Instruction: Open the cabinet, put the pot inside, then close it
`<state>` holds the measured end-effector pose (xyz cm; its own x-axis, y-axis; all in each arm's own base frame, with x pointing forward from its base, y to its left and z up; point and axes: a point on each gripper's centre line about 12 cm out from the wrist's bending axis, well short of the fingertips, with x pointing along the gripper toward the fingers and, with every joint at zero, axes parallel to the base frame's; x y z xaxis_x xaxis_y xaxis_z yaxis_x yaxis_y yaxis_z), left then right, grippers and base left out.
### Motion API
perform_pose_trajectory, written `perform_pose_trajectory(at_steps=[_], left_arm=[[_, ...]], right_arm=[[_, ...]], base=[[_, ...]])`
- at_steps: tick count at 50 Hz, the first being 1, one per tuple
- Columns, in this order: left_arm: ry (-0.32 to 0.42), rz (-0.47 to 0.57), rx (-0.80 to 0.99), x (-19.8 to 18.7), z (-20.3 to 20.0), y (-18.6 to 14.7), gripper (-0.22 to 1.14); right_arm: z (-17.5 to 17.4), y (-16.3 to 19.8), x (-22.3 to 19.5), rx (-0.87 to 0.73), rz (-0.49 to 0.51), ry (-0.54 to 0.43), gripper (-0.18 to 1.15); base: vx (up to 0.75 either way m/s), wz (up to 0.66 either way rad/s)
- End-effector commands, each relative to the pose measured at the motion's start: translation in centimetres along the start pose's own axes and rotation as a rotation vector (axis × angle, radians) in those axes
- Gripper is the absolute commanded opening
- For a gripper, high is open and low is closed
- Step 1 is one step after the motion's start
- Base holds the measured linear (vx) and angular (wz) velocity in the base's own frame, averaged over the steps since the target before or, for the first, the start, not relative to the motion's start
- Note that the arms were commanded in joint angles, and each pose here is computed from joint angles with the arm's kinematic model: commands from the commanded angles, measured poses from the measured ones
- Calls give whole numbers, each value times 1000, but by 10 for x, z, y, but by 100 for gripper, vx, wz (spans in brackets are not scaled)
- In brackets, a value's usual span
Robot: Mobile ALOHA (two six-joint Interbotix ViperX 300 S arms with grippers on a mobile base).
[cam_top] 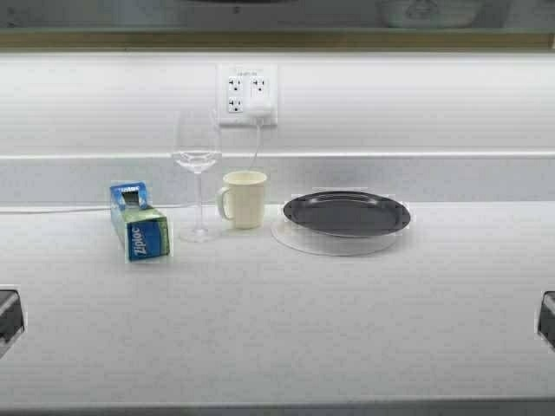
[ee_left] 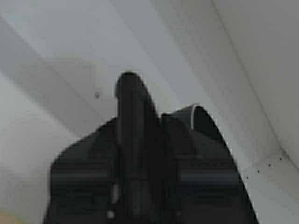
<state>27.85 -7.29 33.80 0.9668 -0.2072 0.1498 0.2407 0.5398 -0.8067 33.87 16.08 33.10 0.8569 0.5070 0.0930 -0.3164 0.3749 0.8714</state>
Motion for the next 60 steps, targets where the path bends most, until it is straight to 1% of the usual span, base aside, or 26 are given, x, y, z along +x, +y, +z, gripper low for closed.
perform_pose_trajectory(at_steps=[1, 7, 13, 17, 25, 29, 37, 43, 50, 60], left_arm=[[36, -37, 102, 12, 8, -32, 2], [82, -5, 92, 19, 14, -44, 2], [73, -18, 99, 22, 19, -52, 2], [78, -11, 100, 24, 17, -49, 2], [105, 28, 92, 30, 6, -35, 2], [94, 52, 79, 38, 4, -24, 2], [45, 122, 63, 68, 8, 5, 2], [50, 155, 65, 98, 2, 21, 2], [62, 171, 66, 126, -5, 30, 2], [68, 182, 65, 145, -10, 38, 2]], right_arm=[[-6, 50, 6, -46, 92, 35, 7], [-2, 60, 10, -52, 44, 43, 7], [4, 70, 11, -54, 63, 29, 7], [5, 72, 12, -52, 69, 24, 7], [4, 70, 17, -51, 63, 28, 7], [2, 65, 23, -51, 52, 33, 7], [4, 58, 59, -48, 43, 27, 7], [1, 47, 88, -46, 33, 32, 7], [-2, 36, 108, -38, 21, 32, 7], [-1, 17, 118, -37, -11, 30, 7]], base=[[14, 0], [14, 1], [11, 4], [8, 4], [6, 3], [4, 3], [2, 1], [0, 0], [0, 0], [0, 0]])
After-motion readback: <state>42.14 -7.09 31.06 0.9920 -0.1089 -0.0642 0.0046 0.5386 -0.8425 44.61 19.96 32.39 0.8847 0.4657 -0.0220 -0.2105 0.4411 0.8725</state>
